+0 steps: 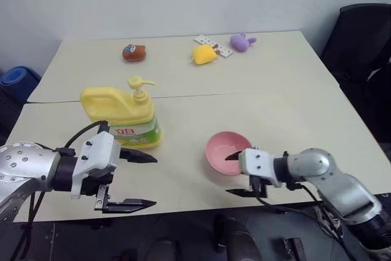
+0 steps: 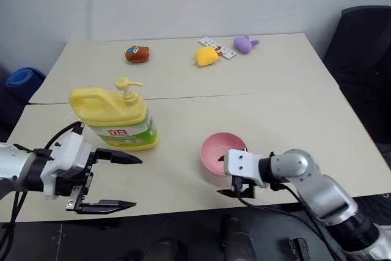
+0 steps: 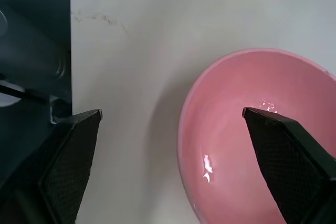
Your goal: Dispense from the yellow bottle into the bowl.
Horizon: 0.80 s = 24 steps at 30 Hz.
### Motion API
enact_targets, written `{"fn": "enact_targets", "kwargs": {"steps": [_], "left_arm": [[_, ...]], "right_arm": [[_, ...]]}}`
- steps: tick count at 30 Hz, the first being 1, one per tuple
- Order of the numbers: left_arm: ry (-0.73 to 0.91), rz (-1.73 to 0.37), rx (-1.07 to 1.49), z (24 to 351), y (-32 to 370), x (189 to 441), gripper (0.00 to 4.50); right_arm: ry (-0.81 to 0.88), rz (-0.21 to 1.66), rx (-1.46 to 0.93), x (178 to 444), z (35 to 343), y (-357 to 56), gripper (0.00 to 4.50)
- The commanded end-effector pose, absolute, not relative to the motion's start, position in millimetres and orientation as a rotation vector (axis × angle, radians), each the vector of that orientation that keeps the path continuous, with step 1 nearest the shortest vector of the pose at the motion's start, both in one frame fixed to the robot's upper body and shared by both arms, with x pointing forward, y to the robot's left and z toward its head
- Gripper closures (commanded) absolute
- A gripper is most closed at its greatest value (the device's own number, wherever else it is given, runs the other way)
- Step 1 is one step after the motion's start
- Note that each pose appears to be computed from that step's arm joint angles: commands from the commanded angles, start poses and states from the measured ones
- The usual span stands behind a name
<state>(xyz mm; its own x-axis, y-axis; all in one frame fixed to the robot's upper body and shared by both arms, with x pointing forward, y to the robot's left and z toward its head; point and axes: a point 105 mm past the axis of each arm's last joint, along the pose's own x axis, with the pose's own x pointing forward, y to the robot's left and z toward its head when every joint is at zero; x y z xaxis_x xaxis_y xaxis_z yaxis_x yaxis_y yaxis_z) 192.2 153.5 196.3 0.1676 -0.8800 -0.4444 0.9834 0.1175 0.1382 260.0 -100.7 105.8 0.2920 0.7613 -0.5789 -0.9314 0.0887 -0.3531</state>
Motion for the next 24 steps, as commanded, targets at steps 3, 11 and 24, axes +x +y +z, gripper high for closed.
{"fn": "enact_targets", "kwargs": {"steps": [3,11,24], "left_arm": [[0.268,-1.387,0.444,199.7,151.3,190.5,0.0],[0.279,-1.368,0.475,201.5,155.9,192.7,0.0],[0.158,-1.319,0.444,230.6,155.7,211.5,0.0]], "right_arm": [[0.238,1.197,-0.79,275.1,102.9,-95.7,1.34],[0.27,1.162,-0.767,283.6,92.3,-98.8,1.83],[0.216,1.188,-0.802,294.5,110.2,-95.0,4.46]]}}
